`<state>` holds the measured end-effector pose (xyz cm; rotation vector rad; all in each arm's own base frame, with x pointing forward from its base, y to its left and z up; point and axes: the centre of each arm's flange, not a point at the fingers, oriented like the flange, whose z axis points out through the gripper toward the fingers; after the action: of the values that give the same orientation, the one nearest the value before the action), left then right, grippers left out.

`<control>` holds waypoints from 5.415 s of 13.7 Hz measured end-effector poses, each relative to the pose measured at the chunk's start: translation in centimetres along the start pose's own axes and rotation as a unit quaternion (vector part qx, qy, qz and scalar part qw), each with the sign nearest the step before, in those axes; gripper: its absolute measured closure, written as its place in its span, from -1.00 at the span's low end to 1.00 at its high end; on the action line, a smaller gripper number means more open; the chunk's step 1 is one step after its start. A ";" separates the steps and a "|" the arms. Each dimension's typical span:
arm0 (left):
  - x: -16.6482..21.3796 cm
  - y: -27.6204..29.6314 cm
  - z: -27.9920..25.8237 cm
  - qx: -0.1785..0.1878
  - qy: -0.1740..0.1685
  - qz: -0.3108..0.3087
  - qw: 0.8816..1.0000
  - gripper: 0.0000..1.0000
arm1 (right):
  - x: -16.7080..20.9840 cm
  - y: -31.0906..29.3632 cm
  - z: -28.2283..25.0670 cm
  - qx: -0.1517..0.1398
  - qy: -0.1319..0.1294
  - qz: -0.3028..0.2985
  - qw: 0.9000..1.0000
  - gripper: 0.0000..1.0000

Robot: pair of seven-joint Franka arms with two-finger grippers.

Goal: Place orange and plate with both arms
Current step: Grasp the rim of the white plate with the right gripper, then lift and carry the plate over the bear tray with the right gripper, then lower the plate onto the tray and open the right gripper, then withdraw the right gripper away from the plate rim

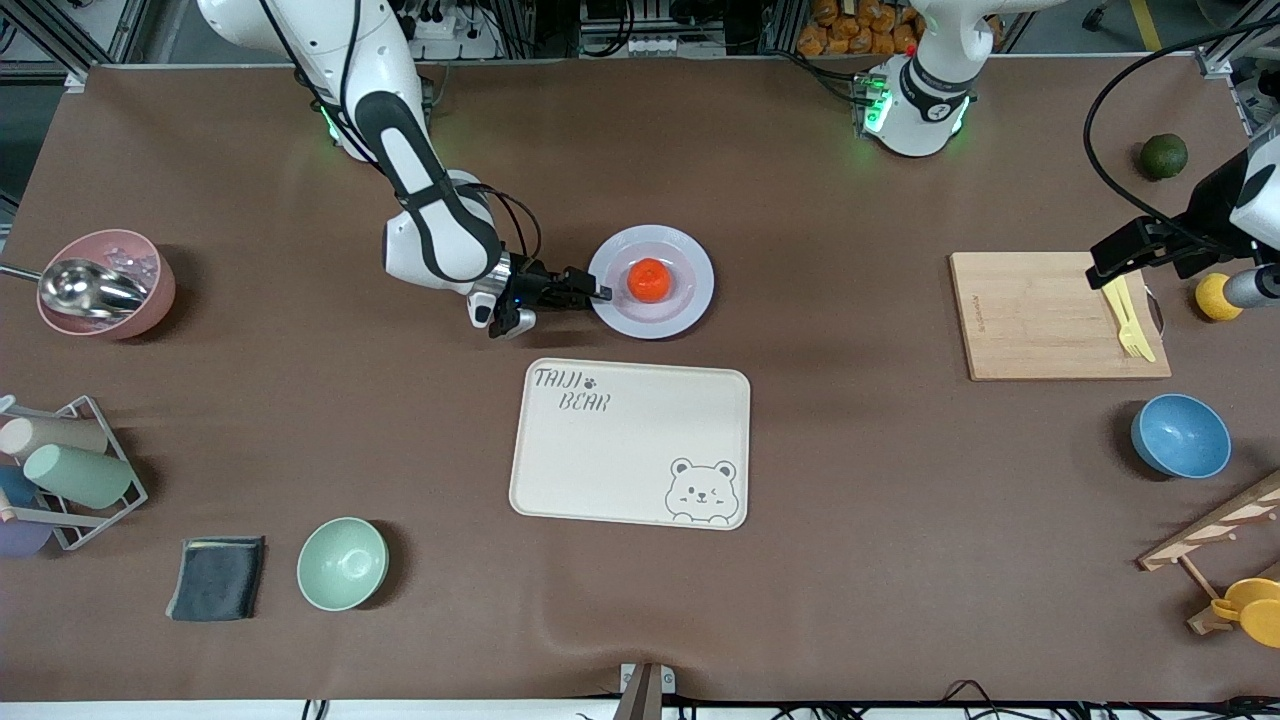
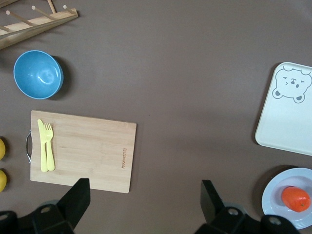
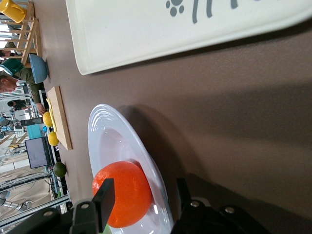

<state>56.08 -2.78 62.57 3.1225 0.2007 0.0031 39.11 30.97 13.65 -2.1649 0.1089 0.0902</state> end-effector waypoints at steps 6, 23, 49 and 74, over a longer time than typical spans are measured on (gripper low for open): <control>0.0 -0.3 -0.1 0.000 0.001 -0.002 1.000 -1.00 | -0.6 -0.1 0.5 -0.010 0.013 0.007 1.000 0.14; -0.3 -0.5 -0.7 0.000 0.003 -0.004 1.000 -1.00 | -1.7 -5.0 1.4 0.048 0.056 0.039 0.997 0.90; -0.7 -2.2 -1.6 0.001 0.008 0.014 1.000 -1.00 | 15.9 0.5 -1.4 0.102 0.181 0.000 0.978 0.89; -1.3 -0.9 -1.8 0.002 0.003 0.026 1.000 -1.00 | 20.6 -1.6 -11.1 0.014 0.053 0.028 0.998 -0.13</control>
<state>54.70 -2.01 64.35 3.1306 0.1202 0.0113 60.01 21.80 18.99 -2.1382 0.2299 0.0051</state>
